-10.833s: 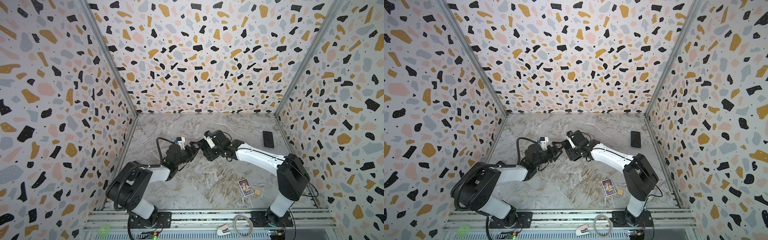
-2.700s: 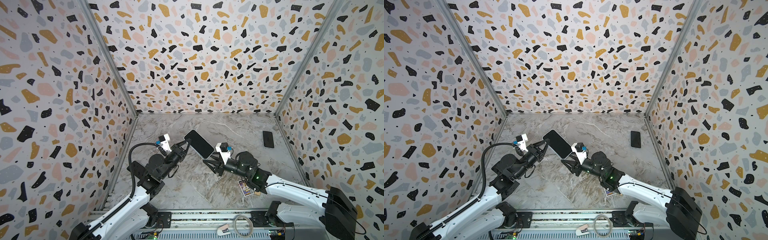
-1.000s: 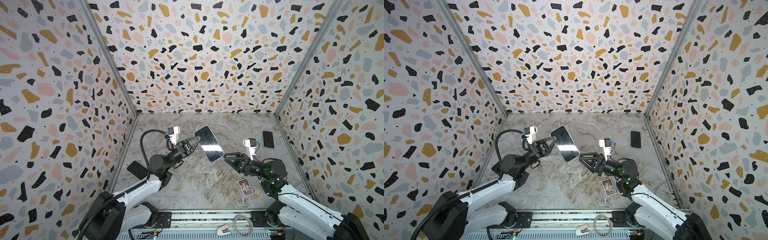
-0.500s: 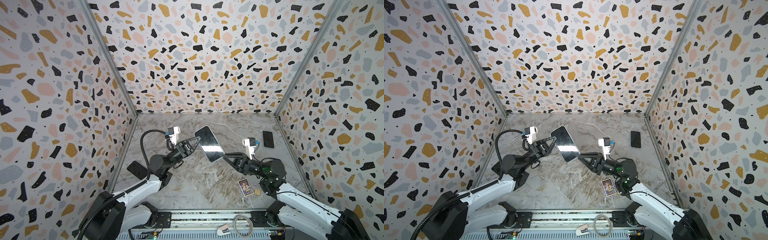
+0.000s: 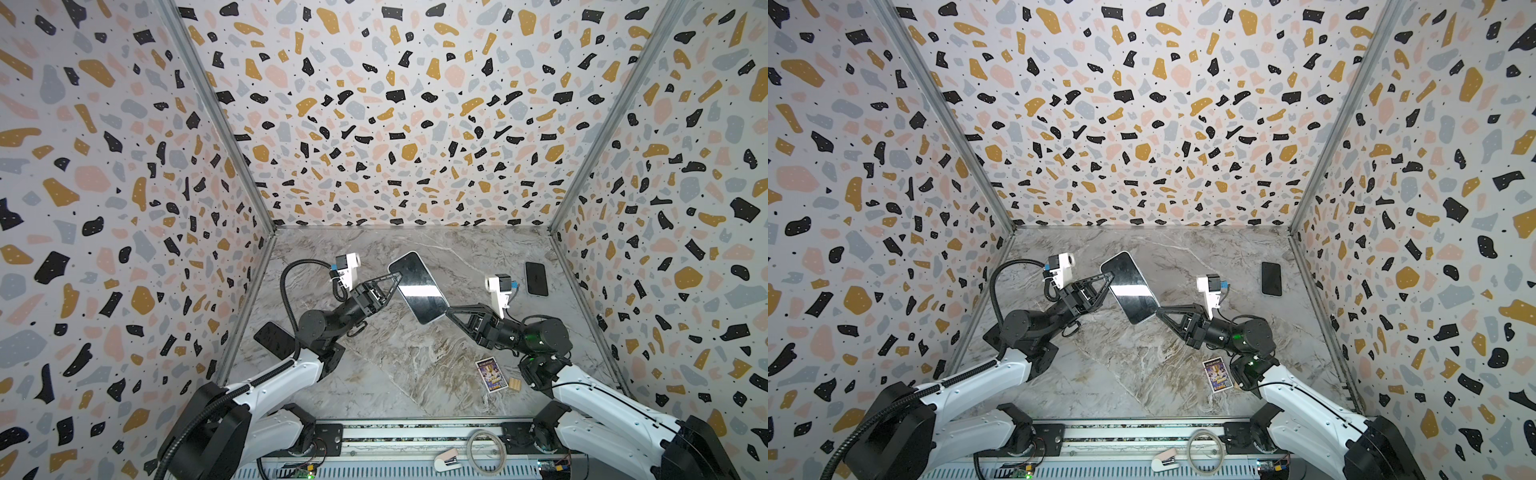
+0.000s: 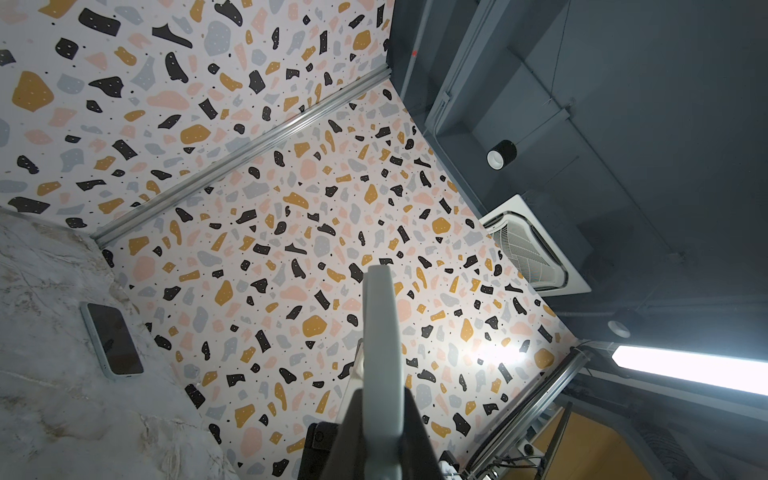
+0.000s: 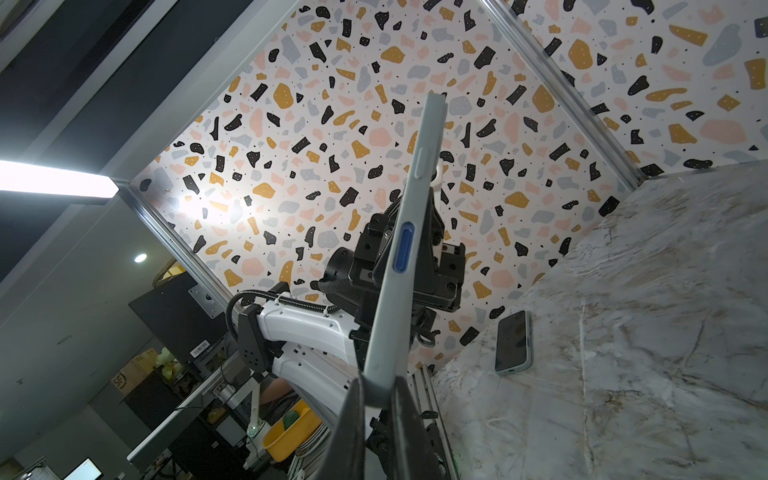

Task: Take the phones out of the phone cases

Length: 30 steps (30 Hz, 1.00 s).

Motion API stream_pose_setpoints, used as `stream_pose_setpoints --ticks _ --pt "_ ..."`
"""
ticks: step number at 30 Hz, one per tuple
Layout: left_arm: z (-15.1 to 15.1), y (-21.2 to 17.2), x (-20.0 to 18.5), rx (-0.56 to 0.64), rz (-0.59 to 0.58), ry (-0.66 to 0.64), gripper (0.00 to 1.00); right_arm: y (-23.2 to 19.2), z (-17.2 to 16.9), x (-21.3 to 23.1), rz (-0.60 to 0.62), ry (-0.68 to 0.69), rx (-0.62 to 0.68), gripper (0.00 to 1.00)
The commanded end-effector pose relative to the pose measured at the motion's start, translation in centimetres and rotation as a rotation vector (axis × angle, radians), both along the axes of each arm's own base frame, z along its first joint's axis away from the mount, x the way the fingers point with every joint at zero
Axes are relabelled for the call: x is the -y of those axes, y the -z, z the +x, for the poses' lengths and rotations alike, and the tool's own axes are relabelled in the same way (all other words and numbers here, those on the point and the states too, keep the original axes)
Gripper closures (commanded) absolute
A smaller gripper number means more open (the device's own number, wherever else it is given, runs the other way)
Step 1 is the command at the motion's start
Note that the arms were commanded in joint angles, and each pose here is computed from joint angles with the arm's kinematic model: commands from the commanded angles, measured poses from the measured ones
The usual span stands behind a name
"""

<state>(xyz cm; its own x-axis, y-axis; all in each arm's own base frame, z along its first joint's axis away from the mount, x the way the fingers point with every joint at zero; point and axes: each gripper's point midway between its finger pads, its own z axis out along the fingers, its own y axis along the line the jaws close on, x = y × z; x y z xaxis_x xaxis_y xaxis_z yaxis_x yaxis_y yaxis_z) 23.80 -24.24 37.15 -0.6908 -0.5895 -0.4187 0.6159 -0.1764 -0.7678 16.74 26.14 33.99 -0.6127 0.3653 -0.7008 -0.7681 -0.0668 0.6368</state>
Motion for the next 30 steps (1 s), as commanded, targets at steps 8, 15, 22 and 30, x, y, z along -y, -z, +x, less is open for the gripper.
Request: stream_pose_setpoints --ticks 8,15,22,30 --pt "-3.5 -4.1 -1.0 0.130 -0.148 0.089 1.00 -1.2 0.1 0.6 0.048 0.019 0.069 1.00" --pt "-4.0 -4.6 -0.9 0.138 -0.172 0.119 1.00 -0.8 -0.1 0.7 0.061 0.003 0.083 1.00" --pt "-4.6 -5.3 -0.9 0.144 -0.194 0.148 1.00 -0.8 -0.2 0.8 0.056 0.000 0.112 1.00" --pt "-5.0 -6.4 -0.7 0.146 -0.246 0.202 1.00 -0.9 -0.3 0.6 0.046 -0.032 0.154 1.00"
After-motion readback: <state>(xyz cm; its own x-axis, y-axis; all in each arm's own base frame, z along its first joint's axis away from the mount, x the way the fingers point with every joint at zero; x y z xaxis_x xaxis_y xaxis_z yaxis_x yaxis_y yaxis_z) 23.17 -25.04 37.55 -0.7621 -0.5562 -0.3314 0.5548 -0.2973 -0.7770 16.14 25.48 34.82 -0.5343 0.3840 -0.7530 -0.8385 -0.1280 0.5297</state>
